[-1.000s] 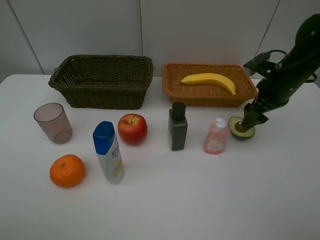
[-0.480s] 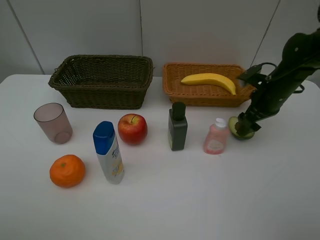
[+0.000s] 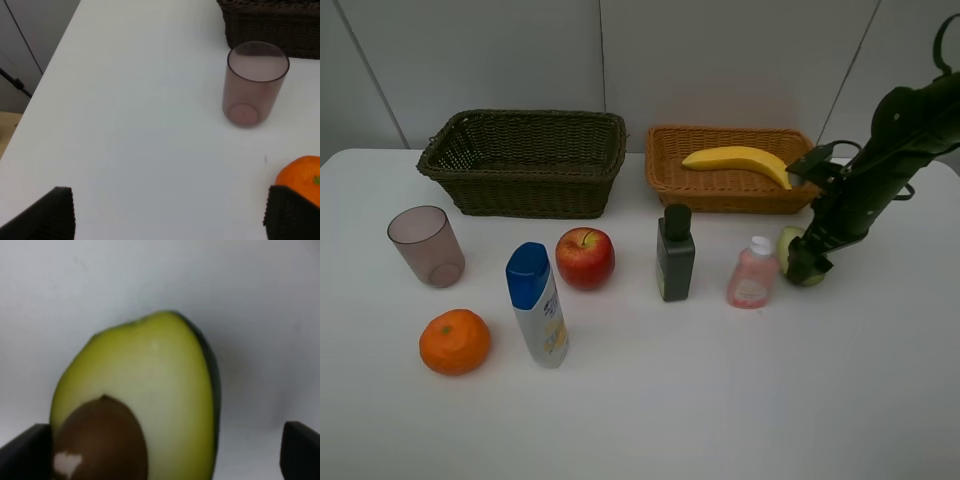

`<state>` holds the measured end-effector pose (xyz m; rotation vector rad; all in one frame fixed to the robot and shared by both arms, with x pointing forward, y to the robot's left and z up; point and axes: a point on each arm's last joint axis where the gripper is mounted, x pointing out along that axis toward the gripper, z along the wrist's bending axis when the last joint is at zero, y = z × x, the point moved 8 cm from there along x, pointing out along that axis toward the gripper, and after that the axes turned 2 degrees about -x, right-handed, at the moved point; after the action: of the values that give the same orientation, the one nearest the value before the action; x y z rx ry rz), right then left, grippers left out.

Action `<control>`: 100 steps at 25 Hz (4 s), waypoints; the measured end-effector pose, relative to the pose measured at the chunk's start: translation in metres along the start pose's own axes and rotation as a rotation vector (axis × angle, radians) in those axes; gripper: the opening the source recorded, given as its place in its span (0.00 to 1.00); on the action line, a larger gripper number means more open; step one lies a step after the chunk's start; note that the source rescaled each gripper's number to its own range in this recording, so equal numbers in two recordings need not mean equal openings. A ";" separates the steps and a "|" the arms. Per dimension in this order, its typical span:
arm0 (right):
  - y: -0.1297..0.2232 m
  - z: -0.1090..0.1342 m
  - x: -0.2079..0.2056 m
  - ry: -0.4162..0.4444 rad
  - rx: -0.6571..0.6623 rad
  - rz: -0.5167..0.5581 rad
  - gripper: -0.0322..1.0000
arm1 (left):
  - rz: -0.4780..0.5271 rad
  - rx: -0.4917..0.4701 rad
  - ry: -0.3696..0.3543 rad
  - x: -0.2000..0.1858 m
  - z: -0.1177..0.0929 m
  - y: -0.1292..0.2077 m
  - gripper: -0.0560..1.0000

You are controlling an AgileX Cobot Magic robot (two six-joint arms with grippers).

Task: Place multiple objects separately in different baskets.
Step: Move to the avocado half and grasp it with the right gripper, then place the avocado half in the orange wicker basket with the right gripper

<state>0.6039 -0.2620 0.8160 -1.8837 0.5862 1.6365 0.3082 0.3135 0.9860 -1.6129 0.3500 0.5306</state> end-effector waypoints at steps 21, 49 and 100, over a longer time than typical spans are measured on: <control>0.000 0.001 0.002 -0.005 0.000 -0.001 0.26 | 0.000 0.000 0.000 0.000 0.000 0.000 1.00; 0.014 0.015 -0.055 -0.043 -0.019 0.048 0.26 | 0.000 0.000 0.000 0.000 0.000 0.000 1.00; -0.141 -0.095 -0.017 0.061 0.004 -0.209 0.26 | 0.000 0.000 0.000 0.000 0.000 0.000 1.00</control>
<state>0.7640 -0.2224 0.8600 -1.9270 0.4014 1.4469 0.3082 0.3135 0.9860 -1.6129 0.3500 0.5306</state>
